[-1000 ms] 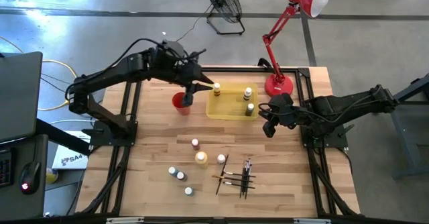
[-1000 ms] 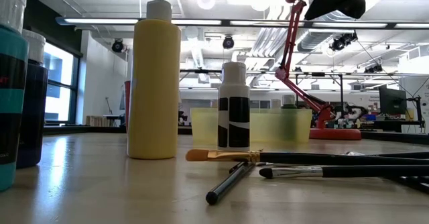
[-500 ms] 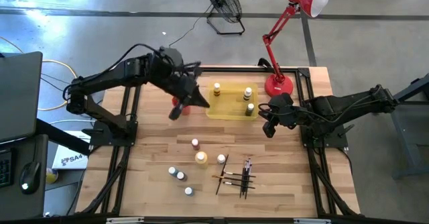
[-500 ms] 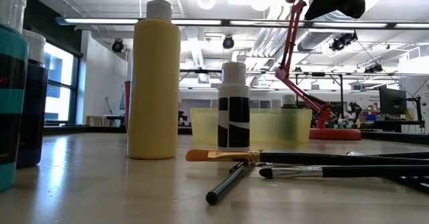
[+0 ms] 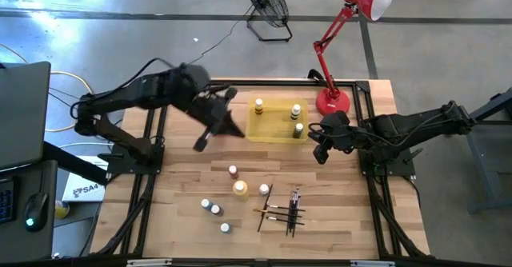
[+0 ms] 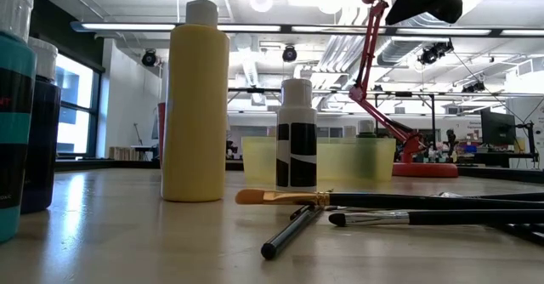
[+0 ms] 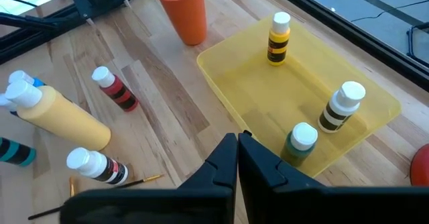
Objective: Pick & Place Paint Supplies
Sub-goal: Put the light yellow paint bottle into the yellow bin
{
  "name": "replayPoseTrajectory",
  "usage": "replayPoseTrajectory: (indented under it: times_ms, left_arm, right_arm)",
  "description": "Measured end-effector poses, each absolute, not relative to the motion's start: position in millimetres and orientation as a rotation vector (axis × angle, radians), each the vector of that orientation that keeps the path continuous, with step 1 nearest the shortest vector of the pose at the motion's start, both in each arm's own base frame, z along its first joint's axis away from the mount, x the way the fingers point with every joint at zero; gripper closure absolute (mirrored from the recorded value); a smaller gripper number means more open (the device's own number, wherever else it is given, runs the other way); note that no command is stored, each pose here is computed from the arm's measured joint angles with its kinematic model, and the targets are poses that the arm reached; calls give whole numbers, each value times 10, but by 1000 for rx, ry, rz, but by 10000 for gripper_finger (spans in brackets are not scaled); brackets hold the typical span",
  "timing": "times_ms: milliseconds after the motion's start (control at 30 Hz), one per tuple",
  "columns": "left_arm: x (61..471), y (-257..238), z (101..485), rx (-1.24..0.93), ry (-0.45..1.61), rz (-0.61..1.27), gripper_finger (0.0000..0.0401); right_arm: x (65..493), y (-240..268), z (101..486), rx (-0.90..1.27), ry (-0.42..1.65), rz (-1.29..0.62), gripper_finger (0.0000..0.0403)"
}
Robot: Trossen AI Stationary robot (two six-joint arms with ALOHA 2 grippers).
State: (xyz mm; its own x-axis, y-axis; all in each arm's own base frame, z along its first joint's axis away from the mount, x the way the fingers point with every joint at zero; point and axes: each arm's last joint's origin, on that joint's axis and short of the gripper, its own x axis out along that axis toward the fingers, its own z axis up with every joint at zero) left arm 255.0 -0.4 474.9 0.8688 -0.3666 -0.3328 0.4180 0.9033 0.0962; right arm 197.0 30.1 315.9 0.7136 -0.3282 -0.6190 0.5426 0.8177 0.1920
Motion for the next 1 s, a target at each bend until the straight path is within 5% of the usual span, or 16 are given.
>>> replayPoseTrajectory:
  times_ms: [367, 1000]
  left_arm:
    - [2155, -82, 4844, 218, 404, 48, 401]
    - [1757, -49, 3939, 62, 322, 129, 401]
  right_arm:
    - [1966, 292, 3161, 350, 596, -515, 398]
    - [1967, 288, 3164, 325, 593, -521, 398]
